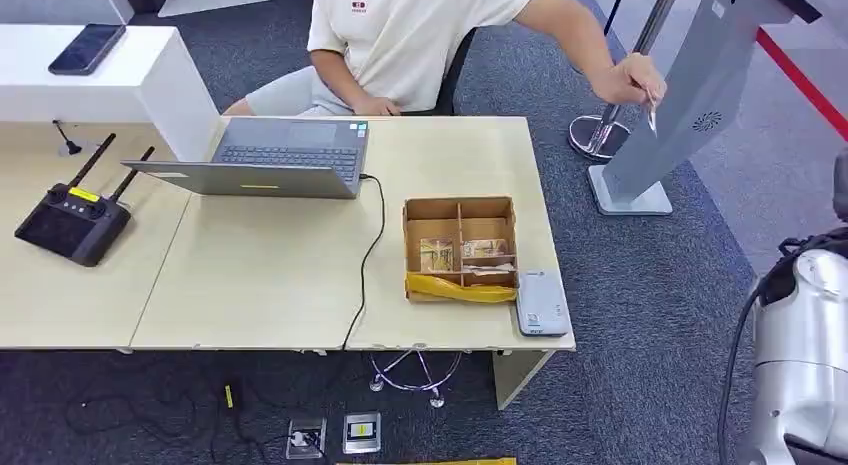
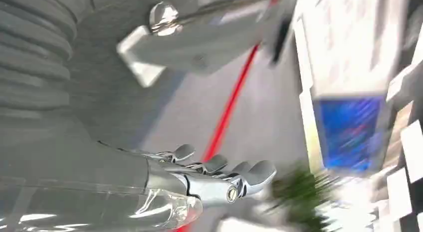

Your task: Pass the card to the sensor for recognition and then transmit it.

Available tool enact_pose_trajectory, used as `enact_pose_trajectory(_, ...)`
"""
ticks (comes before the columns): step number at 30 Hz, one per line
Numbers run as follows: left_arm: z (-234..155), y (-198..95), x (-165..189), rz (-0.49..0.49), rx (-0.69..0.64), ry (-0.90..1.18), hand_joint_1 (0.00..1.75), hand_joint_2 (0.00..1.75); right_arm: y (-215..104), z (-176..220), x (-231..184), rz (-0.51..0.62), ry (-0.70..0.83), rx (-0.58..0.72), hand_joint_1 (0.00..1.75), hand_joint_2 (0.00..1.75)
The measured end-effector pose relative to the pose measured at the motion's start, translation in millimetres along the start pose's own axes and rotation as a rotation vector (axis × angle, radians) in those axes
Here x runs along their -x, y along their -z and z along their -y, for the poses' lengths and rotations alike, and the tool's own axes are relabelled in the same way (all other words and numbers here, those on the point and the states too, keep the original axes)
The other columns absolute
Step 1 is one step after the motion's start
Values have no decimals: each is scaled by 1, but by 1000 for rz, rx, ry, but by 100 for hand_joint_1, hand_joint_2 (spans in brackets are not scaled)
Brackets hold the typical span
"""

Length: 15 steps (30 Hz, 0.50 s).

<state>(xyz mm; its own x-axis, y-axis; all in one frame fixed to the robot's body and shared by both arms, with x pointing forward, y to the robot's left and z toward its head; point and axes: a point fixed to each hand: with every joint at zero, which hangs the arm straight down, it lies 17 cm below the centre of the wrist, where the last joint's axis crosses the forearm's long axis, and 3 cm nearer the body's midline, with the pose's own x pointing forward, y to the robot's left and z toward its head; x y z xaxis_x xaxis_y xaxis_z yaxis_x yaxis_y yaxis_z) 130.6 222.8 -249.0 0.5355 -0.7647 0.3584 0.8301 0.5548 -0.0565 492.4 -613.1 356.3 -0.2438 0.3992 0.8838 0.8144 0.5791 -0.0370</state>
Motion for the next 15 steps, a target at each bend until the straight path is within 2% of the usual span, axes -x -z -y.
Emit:
enact_pose_trajectory(2,0,0,2,-5,0,17,0,0,-8,-30,-38,112,-55,-101,0,175)
enact_pose_trajectory(5,0,0,2,-9,1,38,0,0,-24,-64,-70,241,-155,-219,0,175)
enact_pose_trajectory(9,-1,0,3,-15,2,70,0,0,-65,-114,-116,504,-342,-354,0,175)
enact_pose_trajectory(15,-2,0,4,-18,4,88,0,0,-109,-159,-118,614,-451,-506,0,175)
